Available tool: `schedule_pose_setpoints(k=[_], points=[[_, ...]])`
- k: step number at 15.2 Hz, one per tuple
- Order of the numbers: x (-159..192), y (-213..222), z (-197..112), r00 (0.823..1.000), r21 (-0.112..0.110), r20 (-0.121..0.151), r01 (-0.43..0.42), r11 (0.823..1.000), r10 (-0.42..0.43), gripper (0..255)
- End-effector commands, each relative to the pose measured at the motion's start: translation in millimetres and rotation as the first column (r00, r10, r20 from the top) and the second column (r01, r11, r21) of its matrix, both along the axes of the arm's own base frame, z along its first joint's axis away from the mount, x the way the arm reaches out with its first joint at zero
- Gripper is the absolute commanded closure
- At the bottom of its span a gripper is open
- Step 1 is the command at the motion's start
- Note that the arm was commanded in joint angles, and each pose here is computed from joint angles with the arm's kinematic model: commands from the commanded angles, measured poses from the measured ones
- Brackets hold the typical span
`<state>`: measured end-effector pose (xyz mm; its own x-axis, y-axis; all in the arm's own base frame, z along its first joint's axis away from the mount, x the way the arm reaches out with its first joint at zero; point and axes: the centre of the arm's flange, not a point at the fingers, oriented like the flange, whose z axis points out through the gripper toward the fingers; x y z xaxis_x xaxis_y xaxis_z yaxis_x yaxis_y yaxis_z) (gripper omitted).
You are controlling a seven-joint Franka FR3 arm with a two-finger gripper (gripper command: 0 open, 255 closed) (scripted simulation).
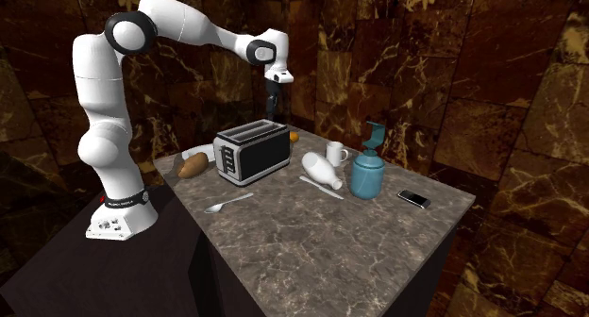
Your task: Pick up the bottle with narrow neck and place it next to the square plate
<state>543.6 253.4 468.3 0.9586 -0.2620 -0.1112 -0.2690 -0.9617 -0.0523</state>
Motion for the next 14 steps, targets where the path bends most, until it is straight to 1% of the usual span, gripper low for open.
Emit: schedule_pose_setpoints(k=[1,4,7,10,12,14], points=[[22.0,-10.8,-11.1,0.998,0.012,-0.006,0.068,0.998,-0.067,0],[53.8,-30.5,-28.2,0.985,0.029,-0.016,0.172,0.985,-0.172,0],[83.3,-53.1,-46.0,0.961,0.046,-0.028,0.275,0.960,-0.274,0],[110.2,-78.4,-64.4,0.927,0.060,-0.042,0.374,0.925,-0.372,0],[126.4,-96.6,-77.1,0.899,0.070,-0.052,0.439,0.896,-0.436,0],[141.3,-115.6,-90.1,0.865,0.078,-0.062,0.501,0.862,-0.497,0]])
